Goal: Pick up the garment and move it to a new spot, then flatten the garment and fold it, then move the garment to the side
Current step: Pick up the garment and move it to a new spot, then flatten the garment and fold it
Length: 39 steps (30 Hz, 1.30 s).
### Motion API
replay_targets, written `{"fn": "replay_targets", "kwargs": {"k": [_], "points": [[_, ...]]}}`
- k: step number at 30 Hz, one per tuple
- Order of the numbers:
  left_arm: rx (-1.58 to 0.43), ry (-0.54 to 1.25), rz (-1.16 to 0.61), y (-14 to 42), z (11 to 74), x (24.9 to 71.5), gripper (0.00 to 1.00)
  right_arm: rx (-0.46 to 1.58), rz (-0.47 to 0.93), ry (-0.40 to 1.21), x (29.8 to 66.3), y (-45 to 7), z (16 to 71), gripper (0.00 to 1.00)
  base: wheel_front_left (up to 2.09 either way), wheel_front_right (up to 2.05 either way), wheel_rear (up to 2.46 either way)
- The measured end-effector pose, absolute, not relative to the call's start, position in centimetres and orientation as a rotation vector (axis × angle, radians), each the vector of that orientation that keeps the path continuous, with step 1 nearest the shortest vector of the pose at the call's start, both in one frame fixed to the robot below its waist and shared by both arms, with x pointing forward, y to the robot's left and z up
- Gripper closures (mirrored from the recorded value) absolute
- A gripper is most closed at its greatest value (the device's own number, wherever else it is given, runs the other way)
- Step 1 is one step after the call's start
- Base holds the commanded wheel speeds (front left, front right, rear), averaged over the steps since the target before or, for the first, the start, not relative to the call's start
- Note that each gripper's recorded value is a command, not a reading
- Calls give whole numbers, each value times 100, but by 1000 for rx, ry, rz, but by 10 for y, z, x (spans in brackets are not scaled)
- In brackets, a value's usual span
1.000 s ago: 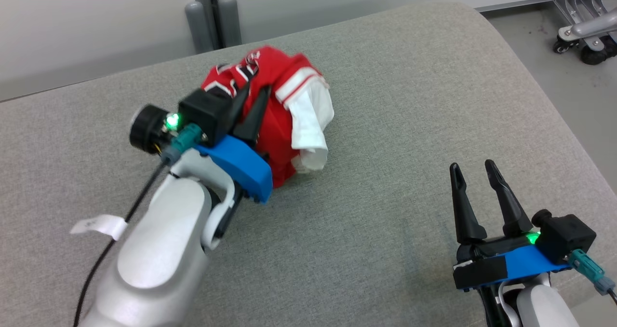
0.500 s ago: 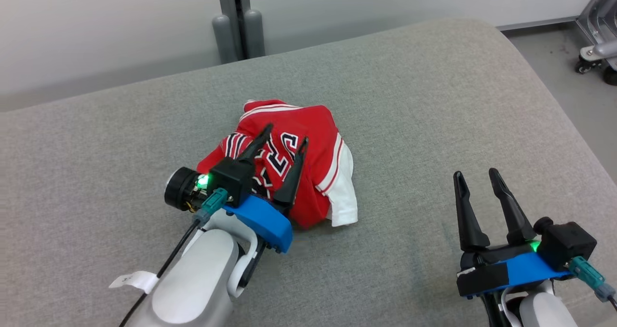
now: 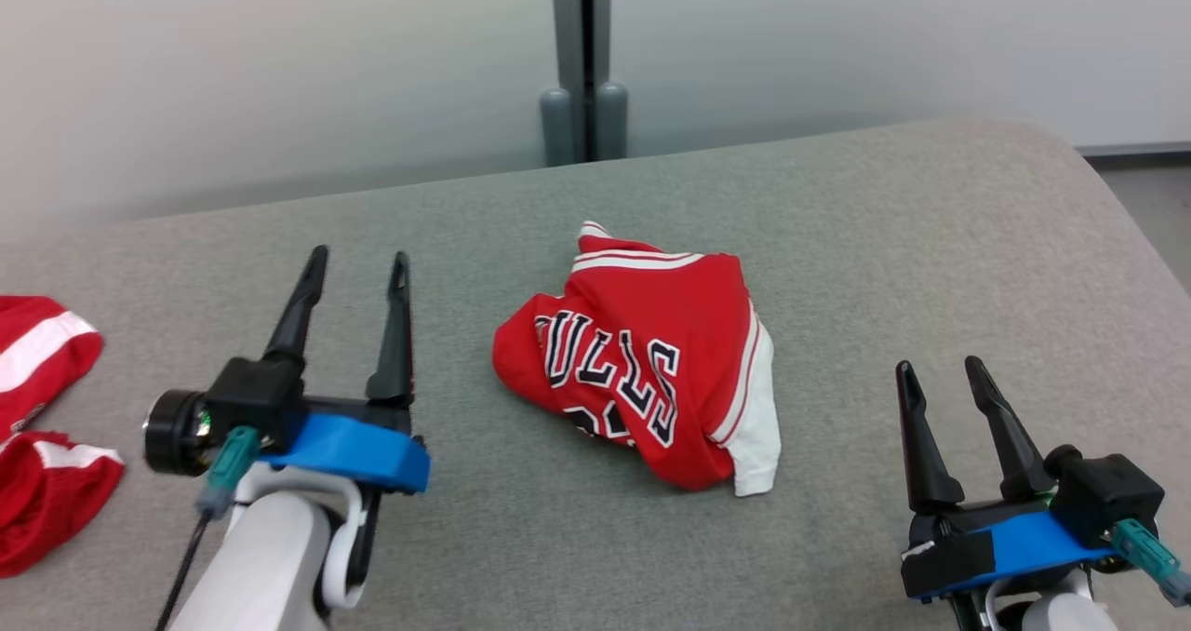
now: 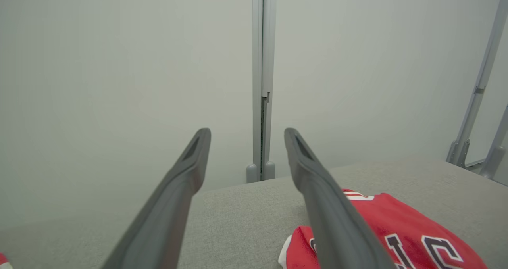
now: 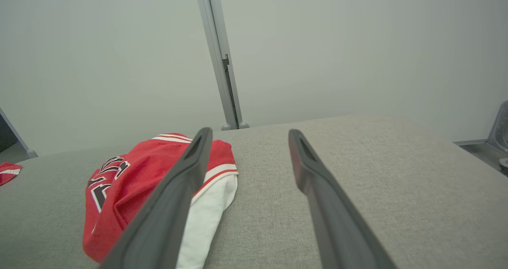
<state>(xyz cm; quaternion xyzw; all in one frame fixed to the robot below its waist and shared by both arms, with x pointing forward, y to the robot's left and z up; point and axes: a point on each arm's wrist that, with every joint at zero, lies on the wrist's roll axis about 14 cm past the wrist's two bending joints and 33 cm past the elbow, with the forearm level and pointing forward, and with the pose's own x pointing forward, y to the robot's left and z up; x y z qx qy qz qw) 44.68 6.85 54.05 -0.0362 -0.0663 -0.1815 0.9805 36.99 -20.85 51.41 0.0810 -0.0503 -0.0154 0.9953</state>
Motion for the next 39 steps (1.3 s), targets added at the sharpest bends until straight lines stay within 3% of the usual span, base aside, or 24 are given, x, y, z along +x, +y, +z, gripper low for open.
{"fn": "replay_targets", "kwargs": {"k": [7,15,39], "points": [[-69,-148,-178,135,541,419,0,157,20,-100,373,-193,518,0,0,0,0],[-53,-110,-67,174,525,385,0,149,48,-94,372,-184,521,0,0,0,0],[-21,-83,-21,190,513,360,0,144,43,-57,366,-186,514,0,0,0,0]]}}
